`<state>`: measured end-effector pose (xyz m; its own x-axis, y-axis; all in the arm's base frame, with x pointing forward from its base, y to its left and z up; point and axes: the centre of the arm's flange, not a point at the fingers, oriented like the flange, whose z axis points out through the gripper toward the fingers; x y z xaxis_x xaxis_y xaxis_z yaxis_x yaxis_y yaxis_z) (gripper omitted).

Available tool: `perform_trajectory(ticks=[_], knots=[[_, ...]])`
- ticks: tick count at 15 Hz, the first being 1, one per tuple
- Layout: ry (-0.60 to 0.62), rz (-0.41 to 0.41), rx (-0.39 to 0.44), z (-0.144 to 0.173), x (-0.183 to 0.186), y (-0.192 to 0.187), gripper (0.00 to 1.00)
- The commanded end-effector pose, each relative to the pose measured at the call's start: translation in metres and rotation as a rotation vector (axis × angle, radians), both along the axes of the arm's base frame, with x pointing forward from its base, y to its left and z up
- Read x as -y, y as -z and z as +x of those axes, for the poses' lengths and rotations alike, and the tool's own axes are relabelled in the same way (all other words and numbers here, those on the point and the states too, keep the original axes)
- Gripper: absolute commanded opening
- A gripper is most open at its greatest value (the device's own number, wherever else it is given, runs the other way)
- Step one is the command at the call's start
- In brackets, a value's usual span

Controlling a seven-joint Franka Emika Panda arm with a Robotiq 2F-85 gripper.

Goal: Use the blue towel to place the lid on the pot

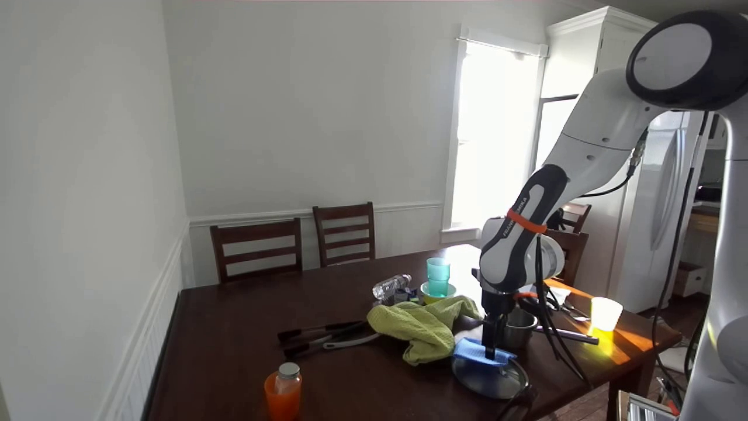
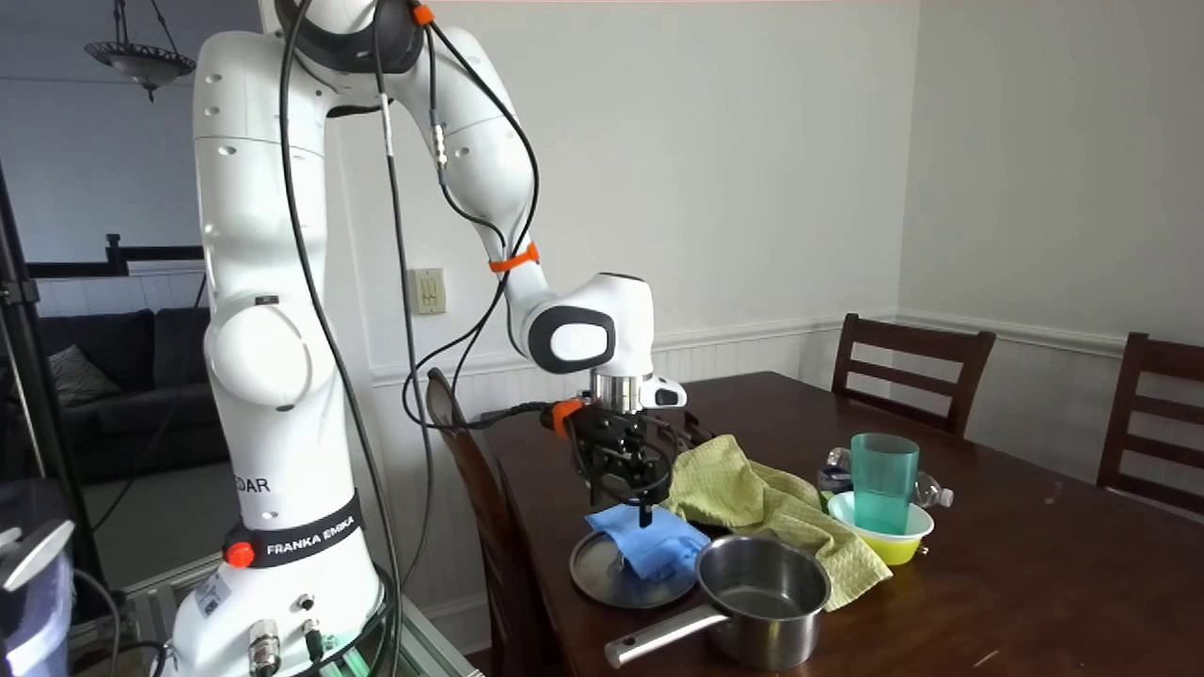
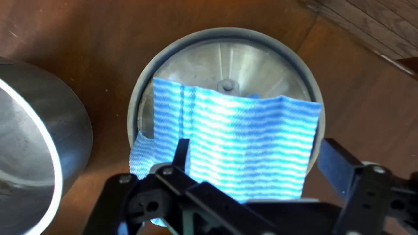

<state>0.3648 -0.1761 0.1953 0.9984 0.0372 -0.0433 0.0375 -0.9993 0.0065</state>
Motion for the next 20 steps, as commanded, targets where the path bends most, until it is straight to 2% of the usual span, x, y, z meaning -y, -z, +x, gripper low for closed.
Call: perform_trajectory(ticks=[1, 9, 11, 13, 14, 15, 16, 18, 20], knots=[[-0.019, -0.020, 0.022, 0.007, 0.010, 0.023, 1.00], [-0.046, -0.004, -0.015, 0.007, 0.003, 0.049, 0.99], [-0.048, -0.003, -0.025, 0.007, 0.003, 0.053, 0.88], [-0.048, 0.000, -0.032, 0.007, 0.004, 0.056, 0.65], [-0.047, 0.000, -0.035, 0.007, 0.004, 0.058, 0.60], [-0.043, 0.002, -0.034, 0.007, 0.004, 0.058, 0.89], [-0.044, 0.005, -0.035, 0.007, 0.004, 0.058, 0.89], [-0.046, 0.007, -0.030, 0.008, 0.004, 0.055, 0.98], [-0.049, 0.006, -0.023, 0.008, 0.002, 0.052, 1.00]])
